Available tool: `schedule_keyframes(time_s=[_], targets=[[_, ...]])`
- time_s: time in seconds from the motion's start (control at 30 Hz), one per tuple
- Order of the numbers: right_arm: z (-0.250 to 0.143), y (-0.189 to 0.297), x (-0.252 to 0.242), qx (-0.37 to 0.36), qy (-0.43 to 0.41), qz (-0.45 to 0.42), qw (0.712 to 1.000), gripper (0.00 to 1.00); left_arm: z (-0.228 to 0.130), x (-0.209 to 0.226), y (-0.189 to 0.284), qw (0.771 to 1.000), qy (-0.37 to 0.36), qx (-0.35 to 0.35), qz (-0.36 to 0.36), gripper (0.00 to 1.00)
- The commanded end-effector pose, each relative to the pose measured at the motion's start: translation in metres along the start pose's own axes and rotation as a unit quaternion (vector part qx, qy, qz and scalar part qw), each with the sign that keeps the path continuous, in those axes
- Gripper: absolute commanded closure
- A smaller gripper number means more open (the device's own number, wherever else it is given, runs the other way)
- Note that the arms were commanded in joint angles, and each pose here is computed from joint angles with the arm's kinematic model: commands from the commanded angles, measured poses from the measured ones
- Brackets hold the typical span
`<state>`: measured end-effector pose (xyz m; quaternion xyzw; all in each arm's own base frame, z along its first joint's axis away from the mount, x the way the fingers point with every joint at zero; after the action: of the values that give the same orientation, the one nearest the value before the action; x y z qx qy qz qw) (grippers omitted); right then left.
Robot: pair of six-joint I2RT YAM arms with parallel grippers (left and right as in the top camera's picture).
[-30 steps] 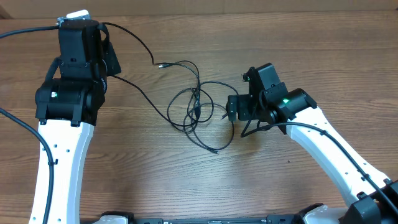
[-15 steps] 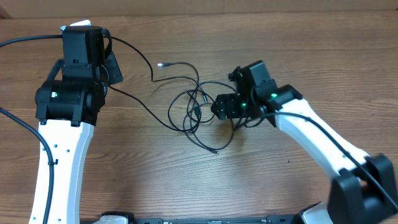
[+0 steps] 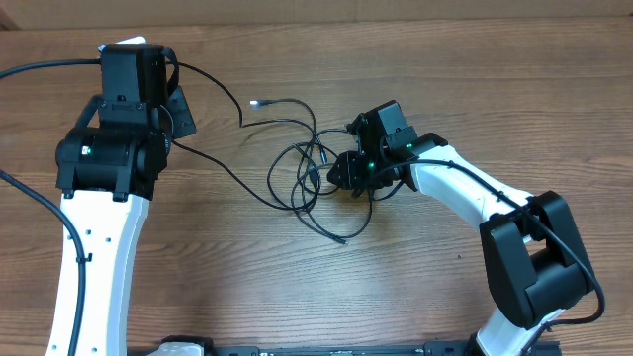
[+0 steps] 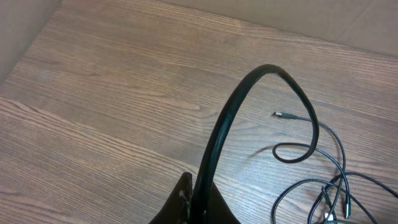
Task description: Untangle cables
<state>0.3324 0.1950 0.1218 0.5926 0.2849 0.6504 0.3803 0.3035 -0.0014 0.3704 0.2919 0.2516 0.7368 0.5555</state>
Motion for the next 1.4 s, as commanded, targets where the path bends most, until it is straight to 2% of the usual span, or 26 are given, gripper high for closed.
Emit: schedule_keyframes(time_s=[0.0, 0.1, 0.47, 0.6, 0.73, 0.9, 1.03, 1.13, 1.27, 1.37], targets=[[0.000, -0.003, 0.000, 0.006, -0.001, 0.011, 1.000, 0.68, 0.002, 0.001, 0.006, 1.000, 0.010, -0.007, -0.005, 0.96], [-0.001, -0.006, -0.002, 0.008, -0.003, 0.009, 1.000, 0.77, 0.001, 0.001, 0.006, 1.000, 0.009, -0.006, -0.005, 0.96], [-0.007, -0.014, -0.010, 0.000, 0.001, 0.013, 1.000, 0.77, -0.002, 0.001, 0.006, 1.000, 0.006, 0.004, -0.004, 0.96], [-0.005, -0.014, -0.007, -0.002, 0.006, 0.026, 1.000, 0.96, -0.006, 0.002, 0.006, 1.000, 0.002, 0.016, -0.002, 0.96], [0.004, -0.005, 0.005, -0.004, 0.015, 0.061, 0.998, 0.96, -0.010, 0.002, 0.005, 1.000, -0.002, 0.027, -0.001, 0.96], [0.039, 0.056, 0.021, -0.048, 0.025, 0.011, 0.998, 0.96, -0.012, 0.003, 0.004, 0.999, -0.006, 0.034, 0.008, 0.96], [0.063, 0.134, 0.048, -0.098, 0.065, -0.034, 0.993, 0.96, -0.012, 0.008, 0.005, 0.999, -0.006, 0.030, 0.034, 0.96], [0.072, 0.198, 0.074, -0.144, 0.089, -0.035, 0.985, 0.96, -0.011, 0.013, 0.005, 0.997, -0.008, 0.026, 0.066, 0.96], [0.079, 0.281, 0.097, -0.247, 0.096, -0.055, 0.963, 0.96, -0.012, 0.021, 0.006, 0.993, -0.011, 0.025, 0.112, 0.96], [0.078, 0.330, 0.104, -0.330, 0.092, -0.089, 0.935, 0.96, -0.011, 0.027, 0.008, 0.989, -0.012, 0.021, 0.149, 0.96]])
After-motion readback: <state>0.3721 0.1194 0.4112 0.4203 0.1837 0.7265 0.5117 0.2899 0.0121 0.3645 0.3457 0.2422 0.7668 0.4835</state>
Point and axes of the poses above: each gripper's point midway between its finger pads, its own y axis back along the fingers, its own x axis along the line the jaws close on, z = x × y, the point moved 9 cm from there along y, back along the fingers, and after that the axes turned 11 degrees about -y, right-handed, at the moved point
